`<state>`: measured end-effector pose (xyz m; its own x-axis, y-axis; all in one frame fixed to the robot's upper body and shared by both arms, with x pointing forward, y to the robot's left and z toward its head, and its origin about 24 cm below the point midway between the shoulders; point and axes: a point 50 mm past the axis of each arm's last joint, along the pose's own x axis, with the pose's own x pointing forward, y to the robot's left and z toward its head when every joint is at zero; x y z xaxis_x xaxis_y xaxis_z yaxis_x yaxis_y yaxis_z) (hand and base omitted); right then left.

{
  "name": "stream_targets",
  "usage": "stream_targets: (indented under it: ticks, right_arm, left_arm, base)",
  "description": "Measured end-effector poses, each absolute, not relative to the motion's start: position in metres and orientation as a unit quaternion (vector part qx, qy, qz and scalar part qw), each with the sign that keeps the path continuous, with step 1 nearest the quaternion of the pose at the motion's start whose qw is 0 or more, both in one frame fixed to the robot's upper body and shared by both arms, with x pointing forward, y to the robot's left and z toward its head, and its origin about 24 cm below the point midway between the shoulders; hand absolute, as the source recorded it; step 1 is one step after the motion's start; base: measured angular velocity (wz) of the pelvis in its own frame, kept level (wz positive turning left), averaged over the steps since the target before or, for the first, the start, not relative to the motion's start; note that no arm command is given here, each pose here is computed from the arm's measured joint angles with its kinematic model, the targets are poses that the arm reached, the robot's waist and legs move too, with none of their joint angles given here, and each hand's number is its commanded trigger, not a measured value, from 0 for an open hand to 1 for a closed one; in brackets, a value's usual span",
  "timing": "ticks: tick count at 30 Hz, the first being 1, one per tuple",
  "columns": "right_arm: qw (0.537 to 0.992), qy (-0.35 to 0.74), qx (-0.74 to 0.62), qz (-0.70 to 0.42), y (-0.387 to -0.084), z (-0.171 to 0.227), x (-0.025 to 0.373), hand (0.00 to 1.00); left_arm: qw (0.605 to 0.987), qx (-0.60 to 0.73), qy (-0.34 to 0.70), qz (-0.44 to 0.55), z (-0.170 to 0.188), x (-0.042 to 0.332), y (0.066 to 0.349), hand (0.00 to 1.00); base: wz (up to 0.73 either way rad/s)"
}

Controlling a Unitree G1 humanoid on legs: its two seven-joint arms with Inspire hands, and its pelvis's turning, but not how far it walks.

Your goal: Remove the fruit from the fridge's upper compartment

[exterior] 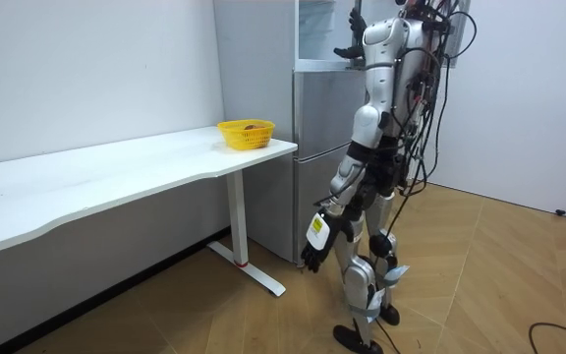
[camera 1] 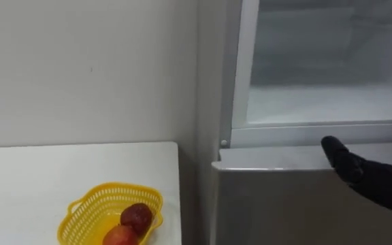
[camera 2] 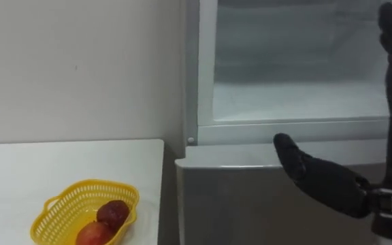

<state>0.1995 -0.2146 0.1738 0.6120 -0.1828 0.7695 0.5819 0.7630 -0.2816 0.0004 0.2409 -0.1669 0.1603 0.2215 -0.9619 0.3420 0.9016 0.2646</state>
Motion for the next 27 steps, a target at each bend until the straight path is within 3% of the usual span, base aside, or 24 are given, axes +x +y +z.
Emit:
stream_targets:
  ticks: [5,13,21,27]
  right_arm:
    - [0.879,-0.314,-0.253,-0.253,-0.231,0.147,0.199,0.0]
    - [0.93,-0.105,-0.176,-0.305,-0.263,0.069,0.193,0.0]
    - [0.931,-0.01,-0.093,-0.353,-0.276,0.031,0.179,0.0]
    - [0.901,0.043,0.048,-0.429,-0.289,0.011,0.163,0.0]
  left_arm:
    - [0.727,0.217,0.65,-0.036,-0.167,-0.003,0.242,0.0]
    - [0.716,0.22,0.662,-0.03,-0.167,-0.016,0.241,0.0]
    - [0.725,0.209,0.656,-0.016,-0.166,-0.013,0.241,0.0]
    - [0.727,0.214,0.653,-0.008,-0.164,-0.015,0.242,0.0]
  base:
    - [-0.12]
    - [-0.07]
    - [0.0]
    - [0.0]
